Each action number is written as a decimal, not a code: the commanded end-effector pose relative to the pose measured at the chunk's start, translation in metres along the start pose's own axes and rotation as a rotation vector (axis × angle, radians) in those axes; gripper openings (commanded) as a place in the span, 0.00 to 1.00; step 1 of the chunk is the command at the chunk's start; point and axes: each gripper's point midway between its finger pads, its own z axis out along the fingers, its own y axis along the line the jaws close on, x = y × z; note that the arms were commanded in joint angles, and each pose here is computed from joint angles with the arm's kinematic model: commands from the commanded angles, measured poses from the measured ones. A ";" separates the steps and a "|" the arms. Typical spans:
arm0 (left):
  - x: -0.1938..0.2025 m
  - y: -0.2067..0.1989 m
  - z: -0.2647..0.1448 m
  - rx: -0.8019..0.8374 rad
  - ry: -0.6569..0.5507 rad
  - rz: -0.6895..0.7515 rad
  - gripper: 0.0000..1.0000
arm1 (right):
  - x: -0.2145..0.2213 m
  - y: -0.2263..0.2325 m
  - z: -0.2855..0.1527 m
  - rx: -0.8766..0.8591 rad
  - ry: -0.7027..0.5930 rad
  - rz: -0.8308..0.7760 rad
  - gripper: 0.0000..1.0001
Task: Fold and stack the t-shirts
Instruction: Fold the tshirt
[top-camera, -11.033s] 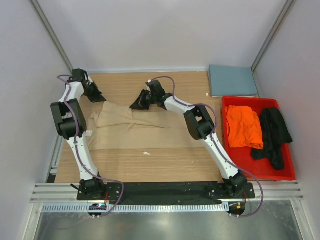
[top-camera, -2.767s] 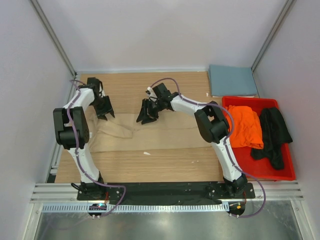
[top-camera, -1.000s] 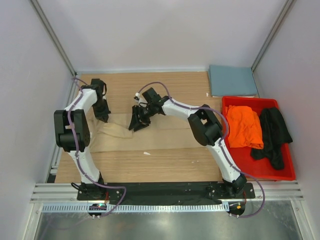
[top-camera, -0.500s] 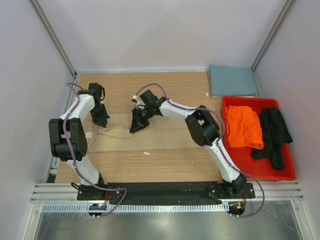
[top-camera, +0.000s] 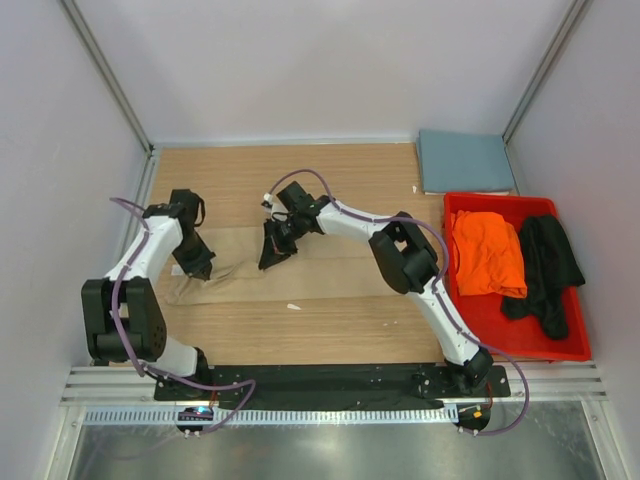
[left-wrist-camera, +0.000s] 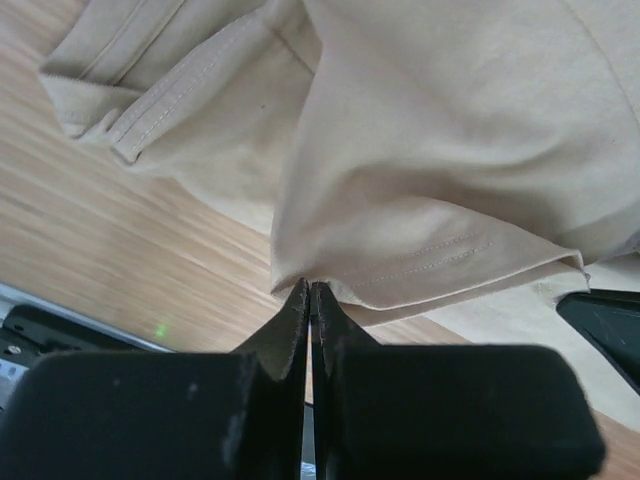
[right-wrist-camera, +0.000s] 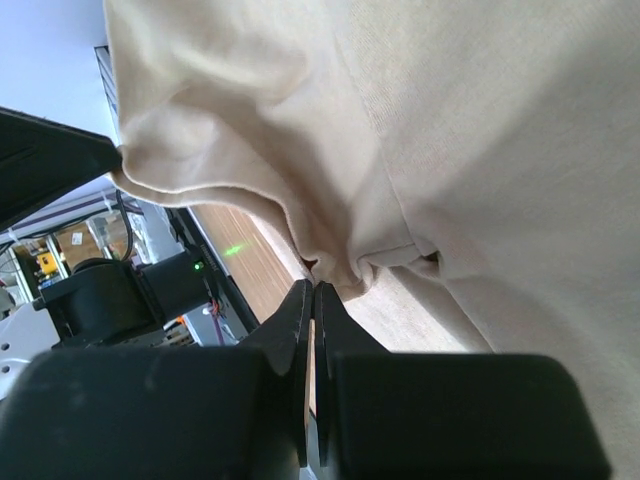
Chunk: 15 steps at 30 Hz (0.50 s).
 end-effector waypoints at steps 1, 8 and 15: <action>0.010 0.015 -0.007 -0.063 -0.005 -0.095 0.00 | -0.002 0.029 -0.017 -0.009 -0.024 -0.069 0.01; 0.036 0.041 0.006 -0.093 0.096 -0.275 0.00 | 0.013 0.035 -0.012 0.036 0.015 -0.123 0.01; 0.031 0.051 0.013 -0.088 0.114 -0.336 0.00 | 0.022 0.040 -0.007 0.065 0.025 -0.155 0.01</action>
